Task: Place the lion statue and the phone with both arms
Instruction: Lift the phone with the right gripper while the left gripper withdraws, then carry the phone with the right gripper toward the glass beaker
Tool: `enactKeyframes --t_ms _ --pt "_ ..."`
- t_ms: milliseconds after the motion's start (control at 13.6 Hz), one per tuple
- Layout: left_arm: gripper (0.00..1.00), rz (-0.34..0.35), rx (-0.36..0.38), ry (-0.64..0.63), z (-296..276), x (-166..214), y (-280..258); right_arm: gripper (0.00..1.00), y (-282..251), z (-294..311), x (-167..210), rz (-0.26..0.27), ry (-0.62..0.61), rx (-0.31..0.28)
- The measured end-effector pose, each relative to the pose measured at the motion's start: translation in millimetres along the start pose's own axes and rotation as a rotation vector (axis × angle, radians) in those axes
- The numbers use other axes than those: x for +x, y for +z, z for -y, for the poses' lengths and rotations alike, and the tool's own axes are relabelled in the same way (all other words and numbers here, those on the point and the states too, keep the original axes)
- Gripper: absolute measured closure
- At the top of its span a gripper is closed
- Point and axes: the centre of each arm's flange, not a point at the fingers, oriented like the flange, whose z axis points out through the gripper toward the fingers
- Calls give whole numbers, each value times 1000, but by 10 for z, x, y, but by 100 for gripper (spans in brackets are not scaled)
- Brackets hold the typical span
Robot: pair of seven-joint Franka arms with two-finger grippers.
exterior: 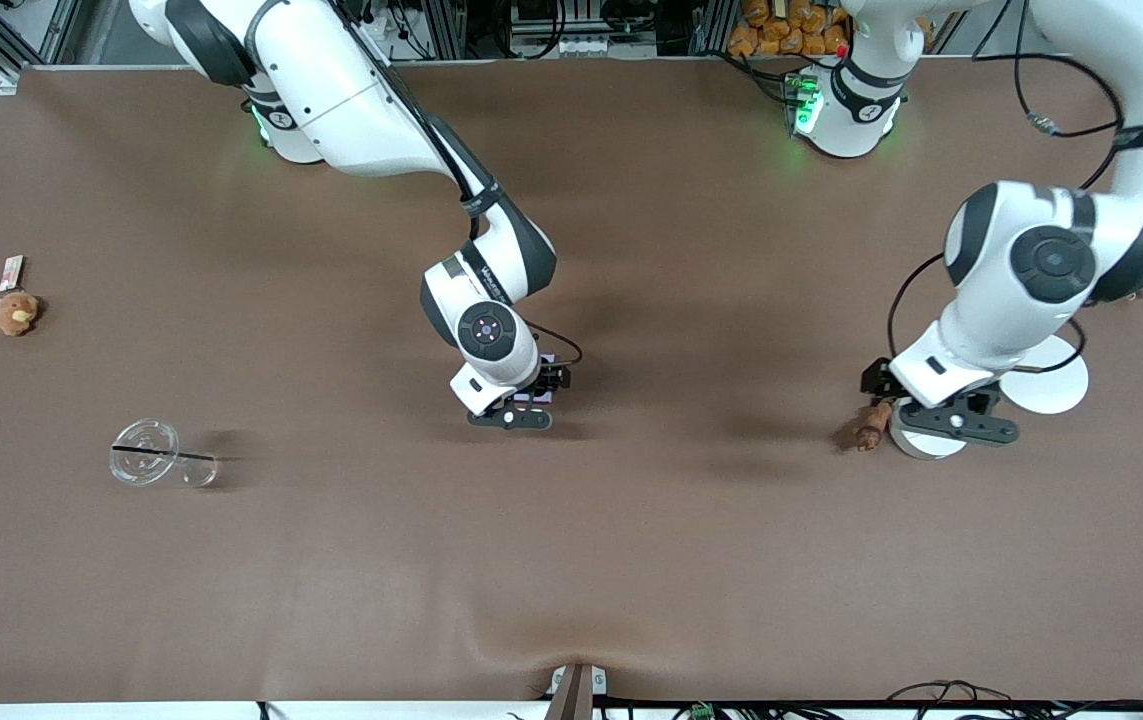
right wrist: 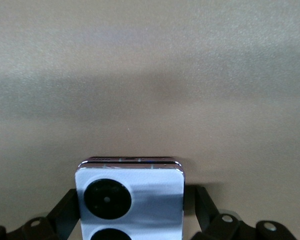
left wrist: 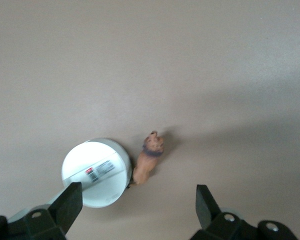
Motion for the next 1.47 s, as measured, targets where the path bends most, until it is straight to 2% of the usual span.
enactKeyframes --t_ms 221,368,515,809,1029,1176,1471 --pt "0 40 28 -28 140 138 -733 0 16 20 -20 -3 -4 1" --pt "0 14 38 -52 251 229 -1245 14 -23 50 -41 -14 -10 6" --pt "0 -3 36 -71 326 263 -1589 15 -25 57 -48 -18 -11 6" --pt "0 -46 -23 -110 378 196 -2162 16 -149 -60 67 -22 7 -7" --pt "0 -56 -30 -112 301 -13 -2559 16 -991 -668 598 -38 44 4" --pt "0 -20 -31 -104 197 -214 -2773 16 -1465 -1202 874 -46 71 10" --pt "0 66 -116 -153 328 -532 -2825 16 -1606 -2250 1273 -31 44 -21"
